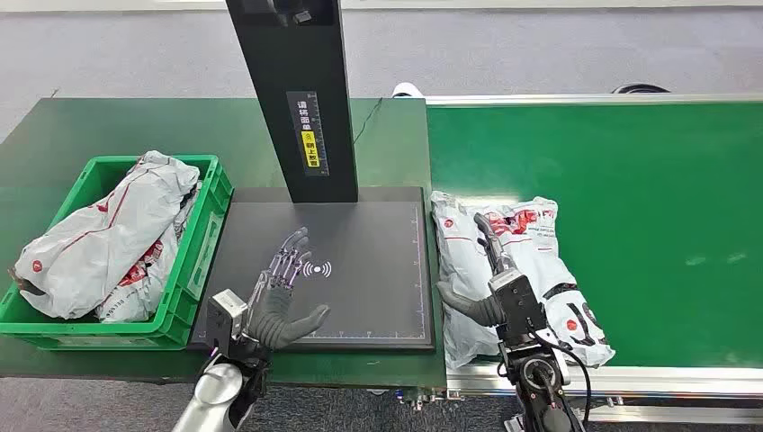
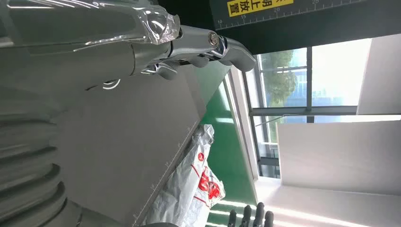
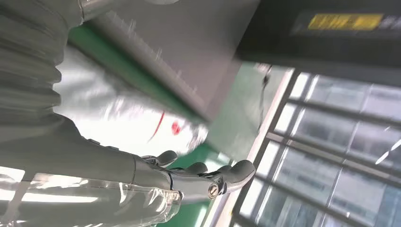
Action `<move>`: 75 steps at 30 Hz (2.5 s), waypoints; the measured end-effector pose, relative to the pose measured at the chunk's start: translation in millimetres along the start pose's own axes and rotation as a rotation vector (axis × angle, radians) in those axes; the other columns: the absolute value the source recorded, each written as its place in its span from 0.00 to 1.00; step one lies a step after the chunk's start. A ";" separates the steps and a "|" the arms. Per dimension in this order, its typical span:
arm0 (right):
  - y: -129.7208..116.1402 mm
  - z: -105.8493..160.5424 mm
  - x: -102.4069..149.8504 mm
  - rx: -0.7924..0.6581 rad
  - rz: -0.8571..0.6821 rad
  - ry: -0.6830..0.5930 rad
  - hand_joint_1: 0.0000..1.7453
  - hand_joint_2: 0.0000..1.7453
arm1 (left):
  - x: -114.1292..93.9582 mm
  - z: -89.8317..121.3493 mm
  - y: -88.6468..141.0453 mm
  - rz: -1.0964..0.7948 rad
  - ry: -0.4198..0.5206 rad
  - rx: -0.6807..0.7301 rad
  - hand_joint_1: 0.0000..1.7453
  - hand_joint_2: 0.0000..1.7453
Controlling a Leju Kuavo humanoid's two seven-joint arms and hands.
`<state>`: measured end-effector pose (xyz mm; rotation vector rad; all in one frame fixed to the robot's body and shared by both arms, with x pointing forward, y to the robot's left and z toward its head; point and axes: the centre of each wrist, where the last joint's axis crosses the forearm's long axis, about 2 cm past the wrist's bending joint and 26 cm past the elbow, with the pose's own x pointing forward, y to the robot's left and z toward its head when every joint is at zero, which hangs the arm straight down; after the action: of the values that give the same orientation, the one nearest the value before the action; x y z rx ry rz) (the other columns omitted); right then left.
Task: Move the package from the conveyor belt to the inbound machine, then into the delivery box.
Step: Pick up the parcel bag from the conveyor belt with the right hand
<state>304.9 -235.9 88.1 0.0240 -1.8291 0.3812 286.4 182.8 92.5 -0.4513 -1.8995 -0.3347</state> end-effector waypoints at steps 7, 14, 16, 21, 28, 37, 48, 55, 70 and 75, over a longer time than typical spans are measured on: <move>-4.0 -2.2 0.4 -0.005 0.024 0.004 0.00 1.00 | 1.4 2.2 -0.5 -0.001 -0.006 0.003 0.00 1.00; -26.0 0.5 -2.8 -0.147 0.438 0.281 0.00 1.00 | 1.4 7.0 -2.7 -0.019 0.025 0.010 0.00 1.00; -35.5 3.5 -5.2 -0.172 0.481 0.317 0.00 1.00 | 1.8 8.5 -3.5 -0.024 0.032 0.011 0.00 1.00; -46.4 10.4 -9.8 -0.198 0.511 0.379 0.00 1.00 | 5.3 7.4 -3.0 -0.036 0.040 0.012 0.00 1.00; -47.9 21.5 -16.8 -0.135 0.557 0.595 0.00 1.00 | 6.1 10.2 0.0 -0.037 0.060 0.027 0.00 1.00; -39.1 35.1 -34.1 0.099 0.545 0.765 0.00 1.00 | 5.6 7.8 3.8 -0.040 0.079 0.035 0.00 1.00; -35.1 32.8 -54.9 0.255 0.545 0.834 0.00 1.00 | 1.3 1.1 1.9 -0.036 0.092 0.039 0.00 1.00; -34.4 31.1 -57.4 0.272 0.547 0.839 0.31 1.00 | -0.6 2.0 0.9 -0.033 0.101 0.039 0.00 1.00; -36.4 25.4 -55.5 0.268 0.554 0.746 1.00 1.00 | -4.3 10.0 -0.4 -0.027 0.106 0.056 0.00 1.00; -33.8 27.0 -49.1 0.157 0.349 0.488 1.00 1.00 | -3.4 19.1 -0.3 -0.022 0.093 0.074 0.00 1.00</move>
<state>301.3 -283.9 43.9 -0.2621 -1.3142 0.7088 271.6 190.3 82.5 -0.3601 -1.8211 -0.2941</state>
